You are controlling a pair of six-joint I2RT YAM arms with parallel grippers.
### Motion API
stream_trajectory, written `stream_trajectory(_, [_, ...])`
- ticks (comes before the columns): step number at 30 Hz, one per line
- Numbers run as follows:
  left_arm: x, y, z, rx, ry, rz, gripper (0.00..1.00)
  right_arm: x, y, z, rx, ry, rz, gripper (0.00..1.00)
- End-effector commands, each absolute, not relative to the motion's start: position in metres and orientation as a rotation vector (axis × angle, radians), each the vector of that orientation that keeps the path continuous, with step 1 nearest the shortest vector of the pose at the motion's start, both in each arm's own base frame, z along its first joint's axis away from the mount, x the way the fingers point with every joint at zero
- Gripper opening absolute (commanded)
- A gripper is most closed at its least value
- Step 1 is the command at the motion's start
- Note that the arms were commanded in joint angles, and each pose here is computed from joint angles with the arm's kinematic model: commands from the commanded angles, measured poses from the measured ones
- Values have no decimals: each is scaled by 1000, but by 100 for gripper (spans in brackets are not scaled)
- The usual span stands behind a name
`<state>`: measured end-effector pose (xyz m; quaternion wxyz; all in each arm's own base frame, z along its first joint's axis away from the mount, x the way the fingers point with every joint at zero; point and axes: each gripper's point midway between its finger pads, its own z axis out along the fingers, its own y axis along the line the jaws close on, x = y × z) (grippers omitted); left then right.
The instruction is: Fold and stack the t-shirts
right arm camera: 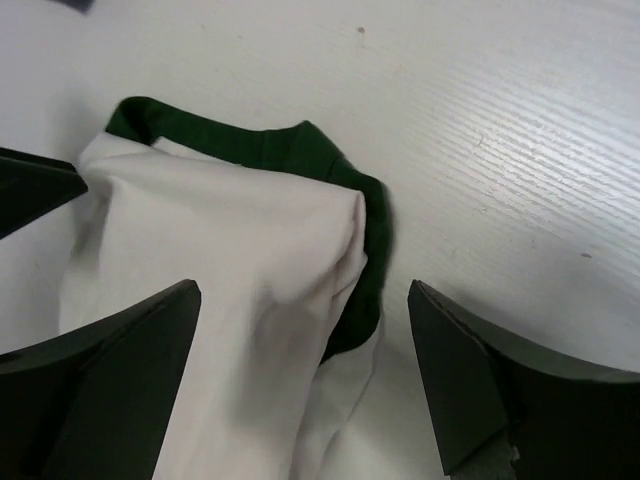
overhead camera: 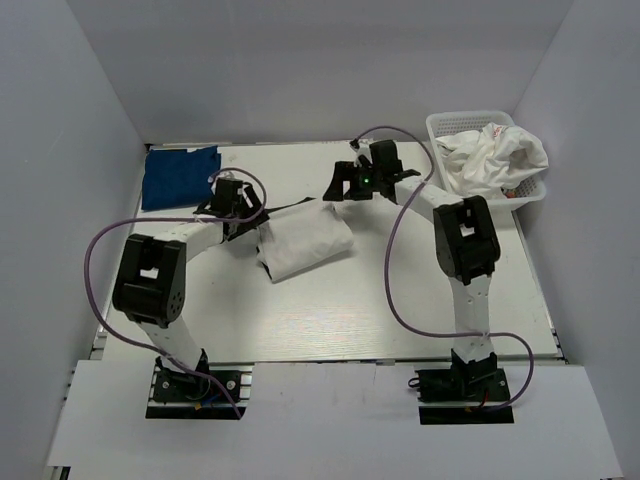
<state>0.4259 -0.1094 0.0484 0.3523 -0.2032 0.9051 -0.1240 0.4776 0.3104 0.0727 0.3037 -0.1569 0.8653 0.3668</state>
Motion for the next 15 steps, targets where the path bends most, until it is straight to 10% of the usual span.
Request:
stream_trajectory(1, [434, -106, 122, -492, 2196, -333, 90, 475, 302, 142, -491, 2147, 909, 90])
stream_trajectory(15, [417, -201, 88, -146, 2299, -876, 100, 314, 328, 128, -736, 2147, 1526, 82])
